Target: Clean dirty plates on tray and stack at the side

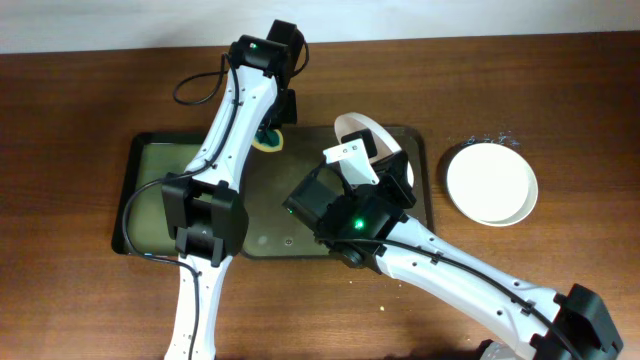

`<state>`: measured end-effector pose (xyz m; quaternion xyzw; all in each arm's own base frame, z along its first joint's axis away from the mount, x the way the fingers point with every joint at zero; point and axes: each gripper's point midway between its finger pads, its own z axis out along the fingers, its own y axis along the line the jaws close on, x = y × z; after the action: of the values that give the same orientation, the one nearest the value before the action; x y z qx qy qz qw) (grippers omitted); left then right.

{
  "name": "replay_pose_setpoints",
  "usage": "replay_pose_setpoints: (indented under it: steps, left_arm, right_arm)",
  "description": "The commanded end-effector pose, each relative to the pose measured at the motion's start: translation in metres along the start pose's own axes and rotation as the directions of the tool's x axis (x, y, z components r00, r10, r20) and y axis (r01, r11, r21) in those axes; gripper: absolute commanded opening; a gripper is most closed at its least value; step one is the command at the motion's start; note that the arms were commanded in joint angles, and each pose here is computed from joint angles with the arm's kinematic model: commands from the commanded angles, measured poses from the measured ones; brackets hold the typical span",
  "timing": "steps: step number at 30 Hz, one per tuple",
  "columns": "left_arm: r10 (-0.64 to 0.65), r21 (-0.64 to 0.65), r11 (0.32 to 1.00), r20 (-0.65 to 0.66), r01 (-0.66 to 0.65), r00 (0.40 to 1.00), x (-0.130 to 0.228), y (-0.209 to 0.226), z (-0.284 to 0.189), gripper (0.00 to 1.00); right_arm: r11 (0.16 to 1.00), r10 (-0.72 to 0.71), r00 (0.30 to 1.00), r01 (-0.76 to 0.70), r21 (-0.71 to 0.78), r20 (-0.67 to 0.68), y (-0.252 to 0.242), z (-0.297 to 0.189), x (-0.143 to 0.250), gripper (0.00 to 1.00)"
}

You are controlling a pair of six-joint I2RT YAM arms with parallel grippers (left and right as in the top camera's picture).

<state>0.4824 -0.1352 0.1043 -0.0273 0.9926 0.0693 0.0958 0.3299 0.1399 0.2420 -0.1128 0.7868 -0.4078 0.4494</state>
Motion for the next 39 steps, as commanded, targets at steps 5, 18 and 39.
replay_pose_setpoints:
  steps: [5, 18, 39]
  left_arm:
    - [0.000, 0.001, 1.000, 0.002, 0.000, 1.000, 0.000, 0.002, -0.003, 0.00]
    - [0.001, 0.000, 1.000, 0.001, -0.001, 1.000, 0.001, 0.002, -0.003, 0.00]
    - [0.003, -0.004, 1.000, -0.010, -0.003, 1.000, 0.003, 0.003, -0.003, 0.00]
  right_arm:
    - [0.999, 0.038, 0.999, -0.039, 0.037, 0.024, -0.012, -0.003, -0.005, 0.04]
    - [0.800, 0.252, 0.831, -0.467, -0.376, -0.497, 0.067, 0.020, 0.051, 0.04]
    - [0.481, 0.012, 0.551, -0.735, -0.478, -0.834, 0.188, 0.017, 0.090, 0.04]
